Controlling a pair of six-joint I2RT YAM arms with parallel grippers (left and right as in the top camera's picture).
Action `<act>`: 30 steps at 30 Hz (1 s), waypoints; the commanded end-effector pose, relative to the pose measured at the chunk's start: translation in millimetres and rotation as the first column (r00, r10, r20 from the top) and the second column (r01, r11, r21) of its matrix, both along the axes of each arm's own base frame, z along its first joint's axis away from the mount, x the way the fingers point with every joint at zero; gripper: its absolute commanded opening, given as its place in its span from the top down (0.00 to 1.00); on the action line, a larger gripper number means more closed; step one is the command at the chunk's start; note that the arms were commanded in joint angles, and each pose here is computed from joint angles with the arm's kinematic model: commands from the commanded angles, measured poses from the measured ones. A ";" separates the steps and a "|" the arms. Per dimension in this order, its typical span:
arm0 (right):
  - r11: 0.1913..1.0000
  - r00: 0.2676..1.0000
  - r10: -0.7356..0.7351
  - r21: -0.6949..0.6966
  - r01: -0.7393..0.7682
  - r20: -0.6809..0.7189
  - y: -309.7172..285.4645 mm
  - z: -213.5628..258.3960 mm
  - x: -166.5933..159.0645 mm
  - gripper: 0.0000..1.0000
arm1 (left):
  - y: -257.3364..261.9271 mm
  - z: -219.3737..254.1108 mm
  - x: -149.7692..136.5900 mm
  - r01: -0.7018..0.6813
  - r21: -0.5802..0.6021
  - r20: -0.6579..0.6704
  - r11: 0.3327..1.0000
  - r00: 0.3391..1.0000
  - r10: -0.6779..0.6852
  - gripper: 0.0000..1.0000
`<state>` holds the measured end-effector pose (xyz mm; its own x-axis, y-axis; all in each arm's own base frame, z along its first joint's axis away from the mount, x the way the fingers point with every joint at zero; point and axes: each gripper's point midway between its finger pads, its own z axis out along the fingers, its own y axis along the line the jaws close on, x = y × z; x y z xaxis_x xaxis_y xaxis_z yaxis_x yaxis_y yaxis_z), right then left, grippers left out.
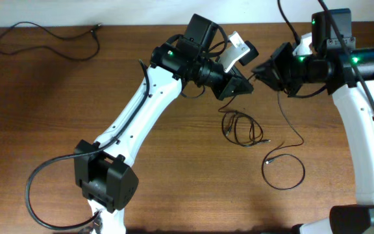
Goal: Untangle cables
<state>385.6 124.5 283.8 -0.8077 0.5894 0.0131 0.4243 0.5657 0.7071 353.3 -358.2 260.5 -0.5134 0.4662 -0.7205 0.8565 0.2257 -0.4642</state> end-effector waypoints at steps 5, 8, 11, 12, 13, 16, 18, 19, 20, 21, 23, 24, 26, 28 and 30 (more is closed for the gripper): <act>0.980 0.966 0.184 -0.111 -0.165 0.182 -9.9 13.0 -2.0 0.04 | 14.4 23.1 4.3 -0.047 0.004 0.076 0.999 0.996 0.046 1.00; 0.989 0.973 0.133 -0.095 -0.117 0.190 -30.4 18.8 -0.7 0.04 | 19.0 32.5 -1.6 -0.050 0.004 0.083 0.999 0.995 0.050 1.00; 0.995 0.990 0.056 -0.087 -0.045 0.130 -59.6 12.6 -7.1 0.04 | 21.9 44.4 -6.6 -0.035 -0.008 0.128 0.999 0.991 0.036 1.00; 0.996 0.994 0.042 -0.088 -0.033 0.105 -67.2 9.2 -11.2 0.04 | 22.7 48.9 -8.0 -0.030 -0.014 0.147 0.999 0.989 0.031 1.00; 0.994 0.994 0.049 -0.099 -0.039 0.096 -72.8 6.6 -15.0 0.04 | 23.3 52.7 -9.2 -0.024 -0.019 0.165 1.000 0.986 0.026 1.00; 0.993 0.996 0.063 -0.107 -0.055 0.066 -76.4 1.8 -23.7 0.01 | 24.6 76.0 -11.6 -0.020 -0.060 0.234 0.998 0.972 0.034 1.00; 0.986 0.989 0.111 -0.136 -0.097 0.097 -76.1 2.0 -23.5 0.00 | 25.4 89.4 -13.0 -0.018 -0.084 0.273 0.996 0.961 0.040 1.00; 0.978 0.981 0.152 -0.162 -0.131 0.124 -76.2 2.2 -23.0 0.00 | 26.1 94.6 -14.2 -0.017 -0.092 0.286 0.996 0.957 0.043 1.00; 0.959 0.960 0.224 -0.214 -0.186 0.170 -76.8 2.6 -21.6 0.00 | 26.9 98.8 -15.6 -0.020 -0.099 0.289 0.995 0.956 0.048 1.00; 0.937 0.934 0.290 -0.262 -0.232 0.210 -77.2 3.3 -19.9 0.00 | 28.4 104.3 -17.2 -0.033 -0.109 0.282 0.994 0.957 0.062 1.00; 0.874 0.862 0.430 -0.361 -0.325 0.266 -77.1 3.3 -20.1 0.00 | 30.0 112.5 -18.4 -0.070 -0.127 0.244 0.989 0.965 0.099 1.00; 0.834 0.818 0.501 -0.411 -0.369 0.282 -76.8 2.5 -21.8 0.00 | 30.5 115.2 -19.4 -0.081 -0.133 0.230 0.988 0.967 0.110 1.00; 0.776 0.753 0.588 -0.467 -0.423 0.295 -75.6 1.2 -25.4 0.00 | 31.8 119.7 -21.7 -0.102 -0.141 0.199 0.985 0.971 0.129 1.00; 0.729 0.663 0.667 -0.482 -0.486 0.341 -65.7 5.5 -31.5 0.00 | 32.3 123.6 -22.7 -0.127 -0.151 0.161 0.980 0.975 0.151 1.00; 0.680 0.529 0.733 -0.485 -0.550 0.427 -49.6 15.8 -40.2 0.03 | 31.8 127.7 -21.7 -0.155 -0.165 0.123 0.974 0.977 0.176 1.00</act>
